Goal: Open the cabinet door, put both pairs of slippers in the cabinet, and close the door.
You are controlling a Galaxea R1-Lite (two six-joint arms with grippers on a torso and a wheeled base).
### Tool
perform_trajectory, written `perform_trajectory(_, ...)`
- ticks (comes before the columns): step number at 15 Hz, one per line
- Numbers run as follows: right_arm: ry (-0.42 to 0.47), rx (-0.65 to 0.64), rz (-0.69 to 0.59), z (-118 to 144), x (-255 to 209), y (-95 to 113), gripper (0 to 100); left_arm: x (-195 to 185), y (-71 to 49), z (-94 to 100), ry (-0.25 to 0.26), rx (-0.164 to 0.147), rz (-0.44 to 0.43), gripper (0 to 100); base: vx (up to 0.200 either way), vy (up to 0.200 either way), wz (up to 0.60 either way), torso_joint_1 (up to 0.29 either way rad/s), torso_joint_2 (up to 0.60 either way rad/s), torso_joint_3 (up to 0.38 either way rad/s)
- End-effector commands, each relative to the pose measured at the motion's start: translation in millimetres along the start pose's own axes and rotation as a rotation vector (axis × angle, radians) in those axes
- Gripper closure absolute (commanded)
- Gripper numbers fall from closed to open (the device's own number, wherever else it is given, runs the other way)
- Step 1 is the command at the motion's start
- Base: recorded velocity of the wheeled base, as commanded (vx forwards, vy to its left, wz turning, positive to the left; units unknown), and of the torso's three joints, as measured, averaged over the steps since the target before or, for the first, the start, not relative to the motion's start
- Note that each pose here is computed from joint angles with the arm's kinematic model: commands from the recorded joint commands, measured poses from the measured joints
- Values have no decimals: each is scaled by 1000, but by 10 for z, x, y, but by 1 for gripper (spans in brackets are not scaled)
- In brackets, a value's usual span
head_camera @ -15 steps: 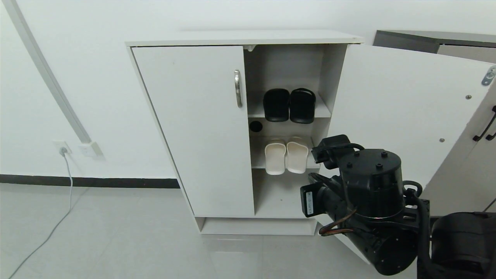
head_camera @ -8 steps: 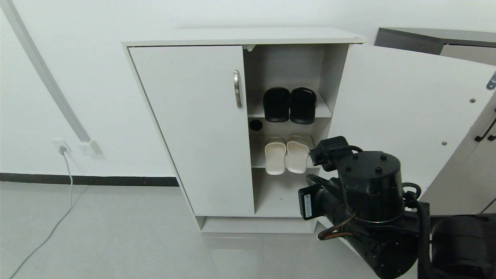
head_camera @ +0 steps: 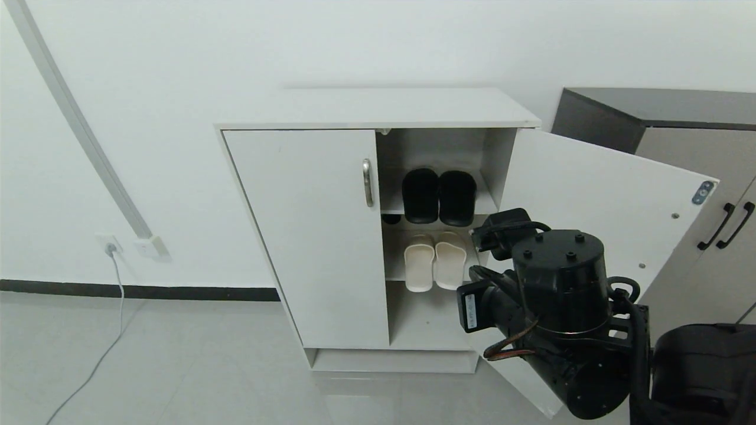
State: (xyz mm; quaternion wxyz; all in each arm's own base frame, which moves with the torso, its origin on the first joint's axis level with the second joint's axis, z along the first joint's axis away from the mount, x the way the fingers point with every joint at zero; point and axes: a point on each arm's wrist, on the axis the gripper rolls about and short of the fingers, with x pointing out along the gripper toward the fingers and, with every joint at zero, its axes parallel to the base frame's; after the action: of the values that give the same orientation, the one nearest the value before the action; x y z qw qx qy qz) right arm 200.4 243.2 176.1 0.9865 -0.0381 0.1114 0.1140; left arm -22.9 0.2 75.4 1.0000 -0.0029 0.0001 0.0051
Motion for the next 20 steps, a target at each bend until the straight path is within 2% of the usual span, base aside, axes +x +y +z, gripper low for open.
perform_trajectory(1,3,-3,-1,-11,5,2,100,1,0,0,1,0,1,100,0,0,0,129,-456,-330)
perform_trajectory(11,5,-9,-2,-19,1,-3,100,1,0,0,1,0,1,100,0,0,0,169,-484,-316)
perform_trajectory(20,1,-16,-3,-8,-6,-13,100,1,0,0,1,0,1,100,0,0,0,219,-518,-298)
